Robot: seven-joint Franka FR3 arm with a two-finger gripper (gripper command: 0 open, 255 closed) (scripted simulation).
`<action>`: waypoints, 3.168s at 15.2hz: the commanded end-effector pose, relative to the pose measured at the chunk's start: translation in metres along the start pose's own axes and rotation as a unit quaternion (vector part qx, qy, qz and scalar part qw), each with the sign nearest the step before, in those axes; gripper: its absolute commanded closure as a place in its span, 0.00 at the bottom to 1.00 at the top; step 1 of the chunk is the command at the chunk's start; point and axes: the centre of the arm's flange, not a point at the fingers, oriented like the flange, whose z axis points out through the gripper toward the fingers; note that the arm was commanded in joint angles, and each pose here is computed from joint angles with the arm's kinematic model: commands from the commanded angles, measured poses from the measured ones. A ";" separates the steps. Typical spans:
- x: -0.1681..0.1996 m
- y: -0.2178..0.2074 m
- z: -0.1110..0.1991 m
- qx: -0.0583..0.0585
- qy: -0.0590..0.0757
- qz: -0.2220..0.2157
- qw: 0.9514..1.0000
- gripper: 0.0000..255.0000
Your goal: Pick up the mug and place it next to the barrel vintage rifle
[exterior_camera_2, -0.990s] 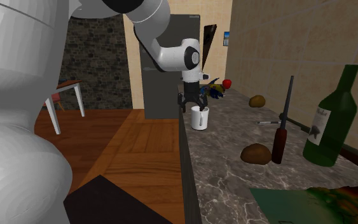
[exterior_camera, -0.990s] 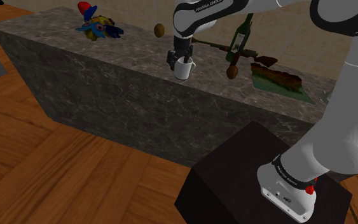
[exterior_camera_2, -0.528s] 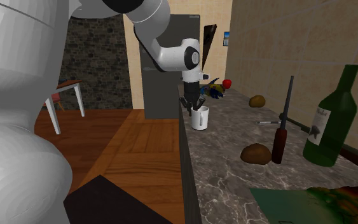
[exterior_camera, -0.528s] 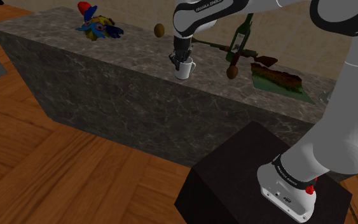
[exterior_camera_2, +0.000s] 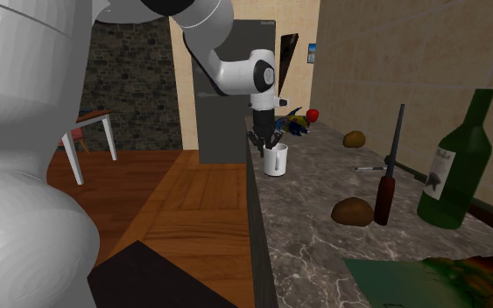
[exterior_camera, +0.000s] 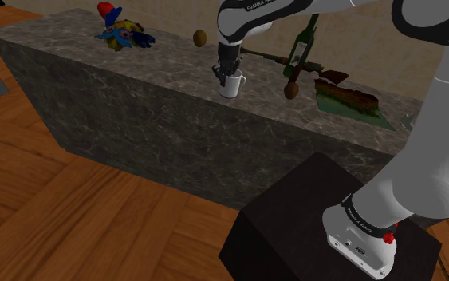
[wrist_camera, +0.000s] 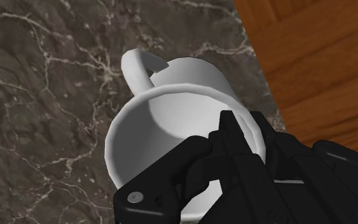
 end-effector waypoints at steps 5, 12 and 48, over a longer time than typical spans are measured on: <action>0.000 0.003 -0.032 0.000 0.000 0.000 1.000 1.00; 0.000 0.005 -0.069 0.000 0.000 0.000 1.000 1.00; -0.063 0.240 -0.149 0.000 0.000 0.000 1.000 1.00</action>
